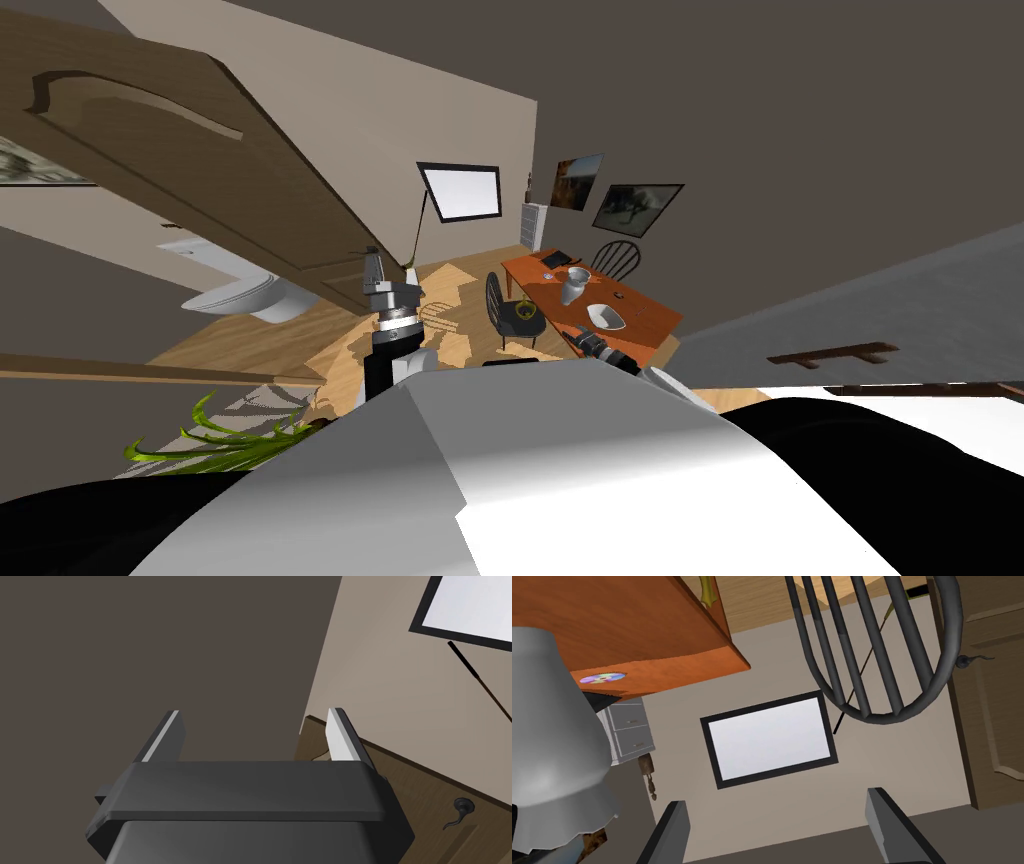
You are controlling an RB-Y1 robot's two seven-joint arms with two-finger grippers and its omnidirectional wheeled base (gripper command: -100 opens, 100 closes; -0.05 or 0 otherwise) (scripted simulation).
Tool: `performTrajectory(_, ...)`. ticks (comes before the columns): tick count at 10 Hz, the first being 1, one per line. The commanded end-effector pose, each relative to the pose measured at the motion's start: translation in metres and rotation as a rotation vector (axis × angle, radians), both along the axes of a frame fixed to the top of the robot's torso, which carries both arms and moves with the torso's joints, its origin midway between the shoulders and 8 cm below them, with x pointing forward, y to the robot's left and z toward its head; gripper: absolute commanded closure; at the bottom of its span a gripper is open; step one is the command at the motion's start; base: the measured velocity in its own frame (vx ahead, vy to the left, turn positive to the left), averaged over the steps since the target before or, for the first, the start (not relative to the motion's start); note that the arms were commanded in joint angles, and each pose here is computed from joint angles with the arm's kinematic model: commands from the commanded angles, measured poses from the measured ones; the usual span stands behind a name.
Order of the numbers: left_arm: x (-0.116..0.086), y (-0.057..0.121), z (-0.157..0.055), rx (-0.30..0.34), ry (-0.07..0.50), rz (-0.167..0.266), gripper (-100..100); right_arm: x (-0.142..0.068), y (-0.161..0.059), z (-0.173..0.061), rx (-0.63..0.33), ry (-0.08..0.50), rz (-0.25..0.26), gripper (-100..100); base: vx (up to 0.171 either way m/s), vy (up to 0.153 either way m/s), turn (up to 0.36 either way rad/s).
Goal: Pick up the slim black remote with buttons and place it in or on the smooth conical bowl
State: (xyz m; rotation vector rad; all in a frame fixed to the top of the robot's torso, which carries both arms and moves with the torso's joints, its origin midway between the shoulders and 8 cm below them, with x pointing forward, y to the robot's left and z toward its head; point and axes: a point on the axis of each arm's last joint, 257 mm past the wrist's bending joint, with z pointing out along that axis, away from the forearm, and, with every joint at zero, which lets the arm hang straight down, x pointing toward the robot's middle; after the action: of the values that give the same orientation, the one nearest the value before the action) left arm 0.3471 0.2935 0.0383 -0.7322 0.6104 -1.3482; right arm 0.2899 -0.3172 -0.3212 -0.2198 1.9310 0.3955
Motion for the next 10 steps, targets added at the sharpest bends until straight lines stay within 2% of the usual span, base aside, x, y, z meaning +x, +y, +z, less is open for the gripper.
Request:
performTrajectory(1, 0.000, 0.000, 0.000, 0.000, 0.000, 0.000, 0, -0.018, -0.007, -0.019, -0.057, 0.040, 0.015, -100, 0.013, -0.001, 0.151)
performTrajectory(2, 0.000, 0.000, 0.000, 0.000, 0.000, 0.000, 0, -0.037, -0.019, -0.041, -0.135, 0.095, 0.046, -100, 0.010, 0.006, 0.261)
performTrajectory(3, 0.000, 0.000, 0.000, 0.000, 0.000, 0.000, 0, -0.039, -0.023, -0.045, -0.146, 0.106, 0.044, -100, 0.006, 0.000, 0.165)
performTrajectory(4, 0.000, 0.000, 0.000, 0.000, 0.000, 0.000, 0, -0.060, -0.037, -0.066, -0.222, 0.162, 0.076, -100, 0.006, 0.005, 0.280)
performTrajectory(5, 0.000, 0.000, 0.000, 0.000, 0.000, 0.000, 0, -0.063, -0.040, -0.070, -0.232, 0.172, 0.075, -100, 0.007, -0.002, 0.173)
performTrajectory(6, 0.000, 0.000, 0.000, 0.000, 0.000, 0.000, 0, -0.089, -0.059, -0.092, -0.309, 0.237, 0.103, -100, 0.006, 0.005, 0.257)
performTrajectory(7, 0.000, 0.000, 0.000, 0.000, 0.000, 0.000, 0, -0.089, -0.059, -0.093, -0.316, 0.238, 0.108, -100, 0.004, 0.000, 0.189)
performTrajectory(8, 0.000, 0.000, 0.000, 0.000, 0.000, 0.000, 0, -0.115, -0.077, -0.112, -0.391, 0.301, 0.140, -100, 0.002, 0.006, 0.380)
performTrajectory(9, 0.000, 0.000, 0.000, 0.000, 0.000, 0.000, 0, -0.117, -0.078, -0.113, -0.397, 0.304, 0.143, -100, 0.002, -0.003, 0.169)
performTrajectory(10, 0.000, 0.000, 0.000, 0.000, 0.000, 0.000, 0, -0.145, -0.098, -0.130, -0.469, 0.369, 0.176, -100, 0.001, 0.005, 0.295)
